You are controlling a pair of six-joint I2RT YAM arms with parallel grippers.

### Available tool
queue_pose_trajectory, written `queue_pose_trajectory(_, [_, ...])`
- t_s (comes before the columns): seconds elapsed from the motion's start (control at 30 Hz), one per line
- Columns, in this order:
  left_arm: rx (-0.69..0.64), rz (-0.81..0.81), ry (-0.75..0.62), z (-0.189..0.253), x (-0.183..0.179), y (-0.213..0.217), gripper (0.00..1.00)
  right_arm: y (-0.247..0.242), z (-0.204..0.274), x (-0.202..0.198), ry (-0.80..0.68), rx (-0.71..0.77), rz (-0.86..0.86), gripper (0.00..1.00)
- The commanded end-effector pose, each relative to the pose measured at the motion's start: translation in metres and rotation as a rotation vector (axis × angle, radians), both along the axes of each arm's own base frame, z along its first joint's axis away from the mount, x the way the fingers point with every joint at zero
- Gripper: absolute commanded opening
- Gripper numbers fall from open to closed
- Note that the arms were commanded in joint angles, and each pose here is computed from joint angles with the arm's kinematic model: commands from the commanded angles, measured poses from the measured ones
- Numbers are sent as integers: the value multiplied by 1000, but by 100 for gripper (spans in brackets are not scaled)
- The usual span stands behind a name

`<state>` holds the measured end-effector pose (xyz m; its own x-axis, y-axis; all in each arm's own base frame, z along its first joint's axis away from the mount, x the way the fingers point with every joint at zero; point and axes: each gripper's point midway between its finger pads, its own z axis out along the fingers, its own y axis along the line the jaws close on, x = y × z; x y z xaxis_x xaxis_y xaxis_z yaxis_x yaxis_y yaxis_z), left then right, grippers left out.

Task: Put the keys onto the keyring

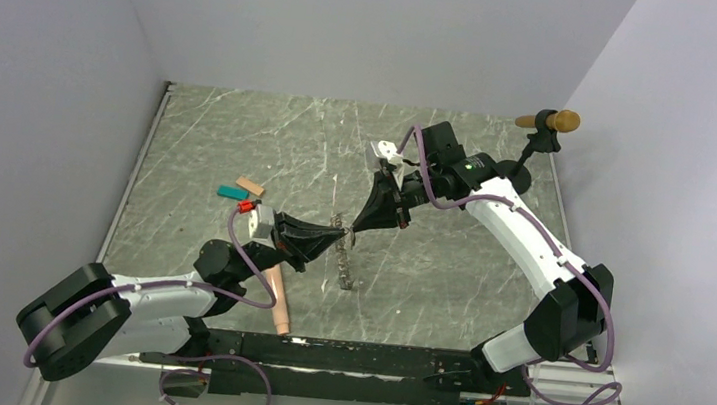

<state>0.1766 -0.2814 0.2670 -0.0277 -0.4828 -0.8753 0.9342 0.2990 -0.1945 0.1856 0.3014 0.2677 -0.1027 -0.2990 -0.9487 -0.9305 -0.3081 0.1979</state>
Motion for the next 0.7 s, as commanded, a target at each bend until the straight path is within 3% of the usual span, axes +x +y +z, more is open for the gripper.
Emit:
queue_pose_trajectory(0.0, [-101, -22, -79, 35, -9, 2, 0, 2, 15, -5, -34, 47, 13, 0])
queue_pose_trajectory(0.67, [-65, -26, -75, 30, -7, -4, 0, 4, 17, -7, 8, 64, 24, 0])
